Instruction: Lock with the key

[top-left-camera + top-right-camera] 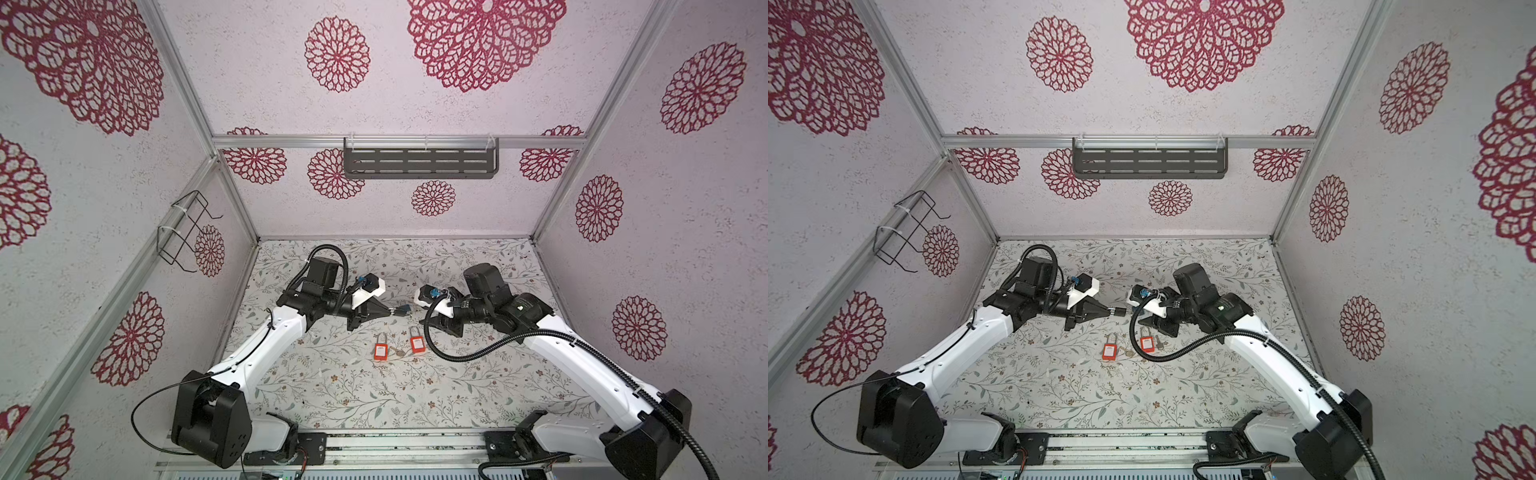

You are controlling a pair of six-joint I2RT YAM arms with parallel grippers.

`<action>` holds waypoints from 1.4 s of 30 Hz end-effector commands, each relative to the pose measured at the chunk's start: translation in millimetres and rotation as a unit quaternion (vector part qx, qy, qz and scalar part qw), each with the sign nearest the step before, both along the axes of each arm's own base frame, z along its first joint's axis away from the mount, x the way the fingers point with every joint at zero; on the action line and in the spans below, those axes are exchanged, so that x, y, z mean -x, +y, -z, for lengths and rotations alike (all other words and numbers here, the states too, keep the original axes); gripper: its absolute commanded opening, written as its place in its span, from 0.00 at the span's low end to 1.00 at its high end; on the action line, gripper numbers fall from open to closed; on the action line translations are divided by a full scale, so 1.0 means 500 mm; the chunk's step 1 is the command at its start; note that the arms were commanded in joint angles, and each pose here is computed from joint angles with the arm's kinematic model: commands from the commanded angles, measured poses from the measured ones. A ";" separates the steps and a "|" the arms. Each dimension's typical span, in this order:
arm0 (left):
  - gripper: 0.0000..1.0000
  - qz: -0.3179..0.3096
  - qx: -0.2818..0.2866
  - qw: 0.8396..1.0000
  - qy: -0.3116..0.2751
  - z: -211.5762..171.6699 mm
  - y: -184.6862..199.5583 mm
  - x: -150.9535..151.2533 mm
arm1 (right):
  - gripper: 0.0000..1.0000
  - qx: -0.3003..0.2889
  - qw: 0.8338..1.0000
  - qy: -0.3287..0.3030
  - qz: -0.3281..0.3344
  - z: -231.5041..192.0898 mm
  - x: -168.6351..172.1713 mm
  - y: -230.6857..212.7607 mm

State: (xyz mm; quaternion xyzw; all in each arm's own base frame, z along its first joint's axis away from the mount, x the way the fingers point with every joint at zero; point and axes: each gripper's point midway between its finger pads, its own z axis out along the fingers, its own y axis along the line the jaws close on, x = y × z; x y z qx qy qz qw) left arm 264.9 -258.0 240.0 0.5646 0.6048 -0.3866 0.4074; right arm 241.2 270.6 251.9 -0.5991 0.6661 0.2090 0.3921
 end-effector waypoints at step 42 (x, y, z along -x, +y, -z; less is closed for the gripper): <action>0.00 0.030 -0.004 0.999 -0.038 -0.025 -0.012 0.031 | 0.02 -0.024 0.996 0.049 -0.074 -0.009 0.018 0.048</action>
